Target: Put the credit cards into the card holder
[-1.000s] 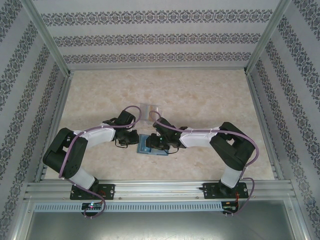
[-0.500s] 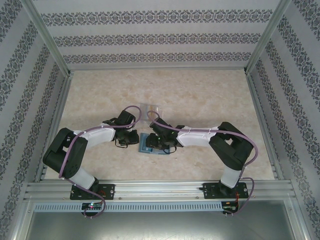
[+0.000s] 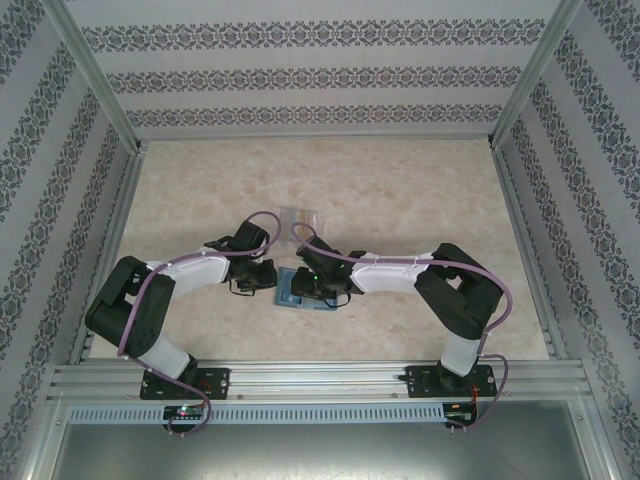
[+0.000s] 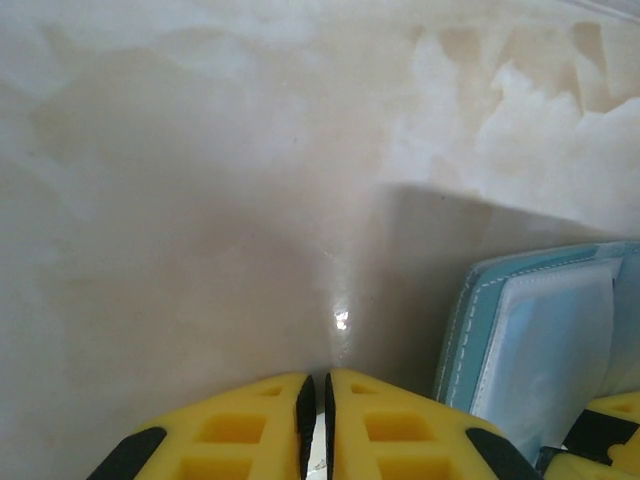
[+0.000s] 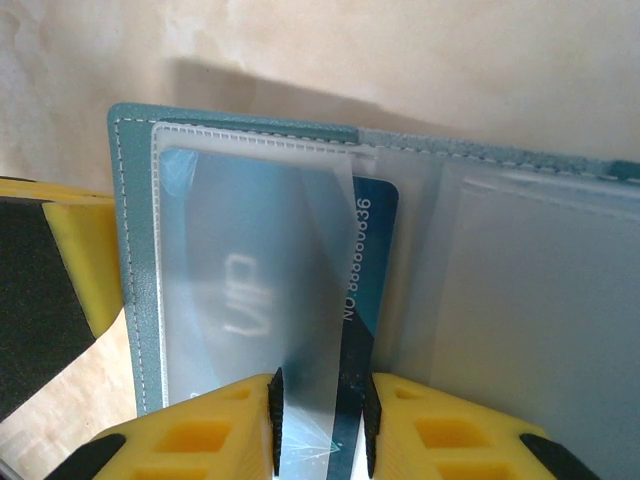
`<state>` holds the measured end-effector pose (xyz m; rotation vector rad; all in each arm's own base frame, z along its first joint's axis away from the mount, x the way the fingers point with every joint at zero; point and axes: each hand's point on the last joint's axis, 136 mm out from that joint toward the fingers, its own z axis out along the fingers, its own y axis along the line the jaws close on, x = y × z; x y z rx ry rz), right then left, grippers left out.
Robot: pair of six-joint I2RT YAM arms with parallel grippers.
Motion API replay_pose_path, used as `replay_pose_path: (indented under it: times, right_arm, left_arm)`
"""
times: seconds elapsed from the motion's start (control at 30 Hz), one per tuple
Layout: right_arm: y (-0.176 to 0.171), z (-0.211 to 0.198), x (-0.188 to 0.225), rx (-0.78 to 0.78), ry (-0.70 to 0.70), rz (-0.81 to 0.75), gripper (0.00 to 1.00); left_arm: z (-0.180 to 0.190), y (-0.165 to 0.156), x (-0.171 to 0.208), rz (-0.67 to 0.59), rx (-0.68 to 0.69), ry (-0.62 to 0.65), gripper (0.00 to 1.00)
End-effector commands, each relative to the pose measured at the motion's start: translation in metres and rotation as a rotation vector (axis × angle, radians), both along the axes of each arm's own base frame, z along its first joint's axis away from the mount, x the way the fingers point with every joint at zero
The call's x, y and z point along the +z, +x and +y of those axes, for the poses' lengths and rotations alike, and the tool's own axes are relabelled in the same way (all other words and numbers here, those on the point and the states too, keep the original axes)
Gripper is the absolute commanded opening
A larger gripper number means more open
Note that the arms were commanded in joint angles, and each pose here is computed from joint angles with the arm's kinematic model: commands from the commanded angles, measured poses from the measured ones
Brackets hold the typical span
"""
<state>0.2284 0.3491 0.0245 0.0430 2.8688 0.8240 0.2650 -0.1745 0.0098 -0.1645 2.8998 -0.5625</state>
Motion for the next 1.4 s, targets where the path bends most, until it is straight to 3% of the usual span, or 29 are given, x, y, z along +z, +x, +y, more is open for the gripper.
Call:
replay_pose_path:
  times: [0.0,0.2,0.37,0.47,0.63,1.13,1.37]
  right_arm:
    - [0.004,0.019,0.014,0.036,0.078,-0.033,0.29]
    - [0.008,0.020,0.025,0.046,0.113,-0.067,0.28]
    - [0.010,0.003,0.032,0.032,0.061,-0.104,0.30]
    - [0.009,-0.014,0.040,0.016,-0.004,-0.156,0.33]
    - [0.006,-0.034,0.050,-0.020,-0.051,-0.178,0.42]
    - [0.004,-0.088,0.021,-0.090,-0.231,-0.140,0.50]
    - [-0.001,-0.096,0.011,-0.091,-0.230,-0.101,0.50]
  left_arm:
    - [-0.019,-0.027,-0.028,0.118,-0.048,-0.088,0.16]
    - [-0.017,-0.030,-0.029,0.120,-0.048,-0.082,0.16]
    - [-0.006,-0.029,-0.024,0.095,-0.034,-0.031,0.22]
    - [-0.002,-0.025,-0.015,0.068,-0.018,-0.029,0.29]
    - [0.002,-0.016,-0.001,0.028,-0.006,-0.032,0.32]
    - [-0.001,-0.019,-0.005,0.055,-0.021,-0.041,0.32]
    - [0.001,-0.019,-0.007,0.055,-0.021,-0.033,0.32]
